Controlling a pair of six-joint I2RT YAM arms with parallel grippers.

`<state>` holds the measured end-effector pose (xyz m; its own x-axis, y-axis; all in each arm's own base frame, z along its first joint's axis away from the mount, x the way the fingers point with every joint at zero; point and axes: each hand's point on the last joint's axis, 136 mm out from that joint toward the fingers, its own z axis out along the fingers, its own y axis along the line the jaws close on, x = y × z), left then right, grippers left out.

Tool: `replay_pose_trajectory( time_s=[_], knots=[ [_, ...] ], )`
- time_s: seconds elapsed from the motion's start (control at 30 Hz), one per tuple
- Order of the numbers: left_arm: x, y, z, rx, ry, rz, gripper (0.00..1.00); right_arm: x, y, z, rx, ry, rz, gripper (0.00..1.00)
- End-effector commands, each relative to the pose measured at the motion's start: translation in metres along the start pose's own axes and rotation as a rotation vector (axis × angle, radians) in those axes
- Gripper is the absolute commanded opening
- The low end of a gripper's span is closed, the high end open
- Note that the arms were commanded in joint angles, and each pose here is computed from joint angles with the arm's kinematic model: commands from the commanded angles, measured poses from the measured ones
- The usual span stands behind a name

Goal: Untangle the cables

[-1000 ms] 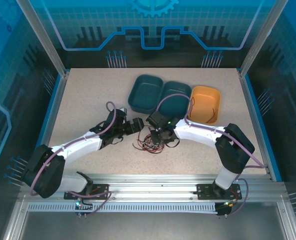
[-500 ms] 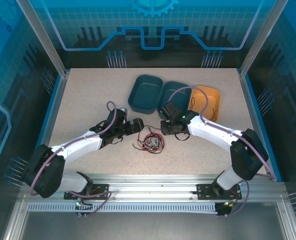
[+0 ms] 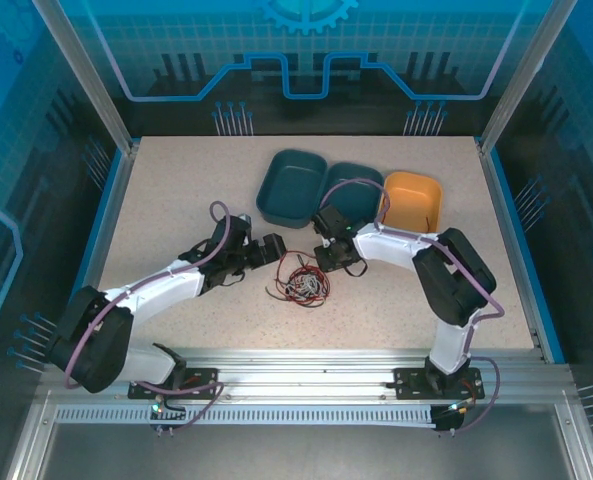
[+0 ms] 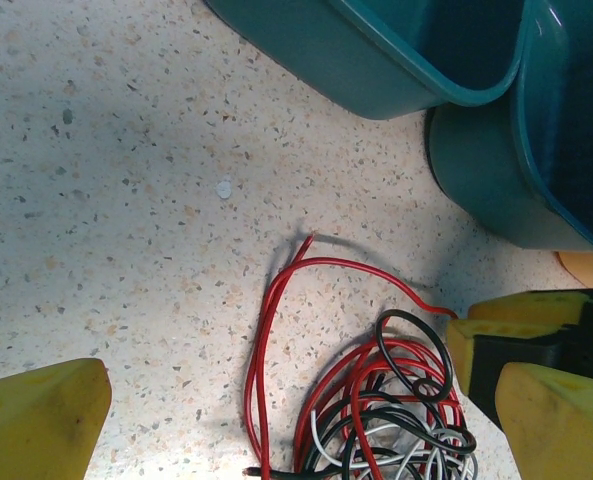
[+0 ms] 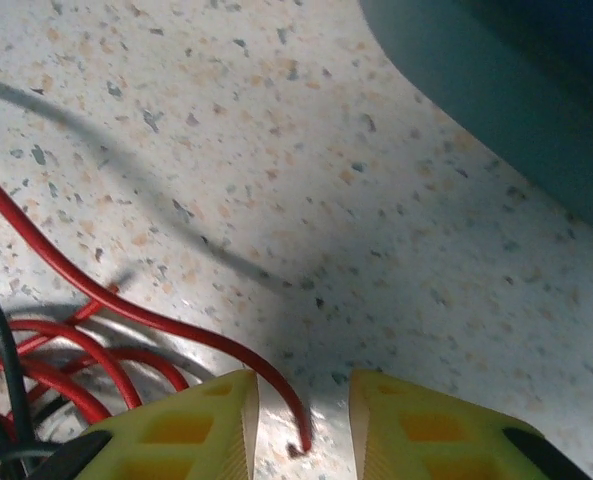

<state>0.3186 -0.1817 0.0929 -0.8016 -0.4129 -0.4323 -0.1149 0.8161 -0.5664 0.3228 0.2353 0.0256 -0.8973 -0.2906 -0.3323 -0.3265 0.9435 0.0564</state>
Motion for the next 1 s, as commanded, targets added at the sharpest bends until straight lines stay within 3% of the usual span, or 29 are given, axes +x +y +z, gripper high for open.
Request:
replay_pose_trajectory(
  time_s=[0.0, 0.2, 0.43, 0.5, 0.97],
  knots=[
    [0.001, 0.000, 0.001, 0.012, 0.012, -0.020, 0.99, -0.009, 0.005, 0.004, -0.023, -0.004, -0.027, 0.32],
    [0.000, 0.000, 0.000, 0.018, 0.008, -0.023, 0.99, -0.008, 0.002, 0.021, 0.004, 0.027, -0.042, 0.29],
    [0.000, -0.001, -0.001, 0.021, 0.009, -0.007, 0.99, -0.014, 0.011, 0.018, -0.005, 0.020, -0.060, 0.07],
    [0.000, -0.002, -0.001, 0.021, 0.013, -0.008, 0.99, -0.019, 0.012, 0.006, 0.009, -0.004, -0.063, 0.00],
    [-0.007, -0.012, -0.014, 0.062, -0.021, 0.040, 0.99, -0.055, 0.032, -0.134, 0.040, -0.335, -0.051, 0.00]
  ],
)
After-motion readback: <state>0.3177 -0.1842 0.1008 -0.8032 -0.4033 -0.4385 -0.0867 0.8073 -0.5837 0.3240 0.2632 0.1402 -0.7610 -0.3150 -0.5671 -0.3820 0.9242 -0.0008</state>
